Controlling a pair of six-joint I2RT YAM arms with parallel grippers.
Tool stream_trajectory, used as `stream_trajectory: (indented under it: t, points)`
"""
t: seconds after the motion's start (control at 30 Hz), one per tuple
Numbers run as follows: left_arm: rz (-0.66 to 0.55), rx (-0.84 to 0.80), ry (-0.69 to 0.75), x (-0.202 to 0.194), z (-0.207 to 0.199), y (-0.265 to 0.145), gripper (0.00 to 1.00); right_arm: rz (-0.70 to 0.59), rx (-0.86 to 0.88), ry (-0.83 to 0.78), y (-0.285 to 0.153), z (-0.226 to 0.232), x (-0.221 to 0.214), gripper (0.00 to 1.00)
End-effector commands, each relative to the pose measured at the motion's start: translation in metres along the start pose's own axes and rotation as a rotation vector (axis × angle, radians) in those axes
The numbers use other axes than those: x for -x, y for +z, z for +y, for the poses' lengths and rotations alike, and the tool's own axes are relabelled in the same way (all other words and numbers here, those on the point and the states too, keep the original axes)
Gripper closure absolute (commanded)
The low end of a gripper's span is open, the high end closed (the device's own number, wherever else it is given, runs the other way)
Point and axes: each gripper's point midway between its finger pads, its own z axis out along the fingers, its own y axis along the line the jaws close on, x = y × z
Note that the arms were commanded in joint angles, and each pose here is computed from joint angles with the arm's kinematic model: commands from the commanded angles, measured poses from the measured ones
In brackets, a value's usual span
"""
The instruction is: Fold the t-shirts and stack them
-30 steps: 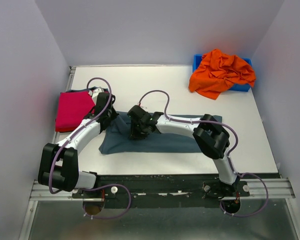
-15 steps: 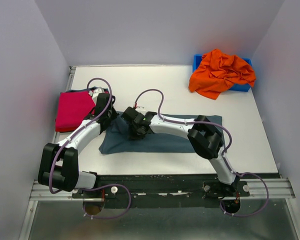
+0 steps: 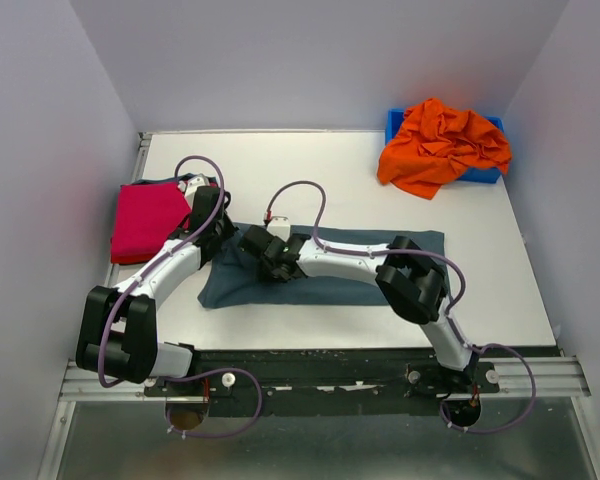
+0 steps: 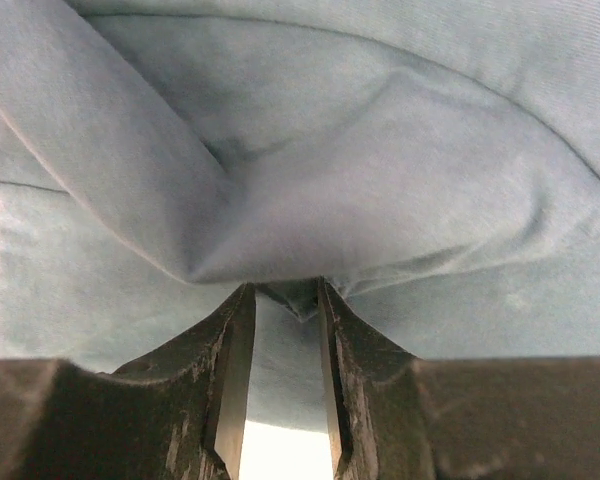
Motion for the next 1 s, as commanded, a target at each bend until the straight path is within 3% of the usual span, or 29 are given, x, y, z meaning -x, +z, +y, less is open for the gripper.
stream_trajectory:
  t: [0.0,0.17,0.5,0.6,0.73,0.97]
  points:
    - [-0.015,-0.024,0.011,0.005,-0.004,-0.001,1.0,-0.033,-0.131,-0.085,0.003,-0.045,-0.016,0.59]
    - [-0.008,-0.005,0.019,0.003,-0.002,0.004,1.0,-0.114,-0.098,-0.138,-0.006,-0.04,0.003,0.59]
    - [0.009,0.006,0.027,-0.001,0.0,0.009,1.0,-0.153,-0.068,-0.237,-0.007,-0.027,0.012,0.63]
    - [0.009,0.006,0.027,-0.001,0.0,0.01,1.0,-0.136,-0.048,-0.239,-0.003,-0.023,0.008,0.68]
    - [0.018,0.005,0.025,-0.004,0.0,0.009,1.0,-0.122,-0.036,-0.225,-0.003,-0.021,0.005,0.81]
    - [0.029,-0.024,-0.02,-0.013,0.003,-0.008,1.0,-0.109,0.029,-0.207,-0.028,-0.015,0.006,0.91]
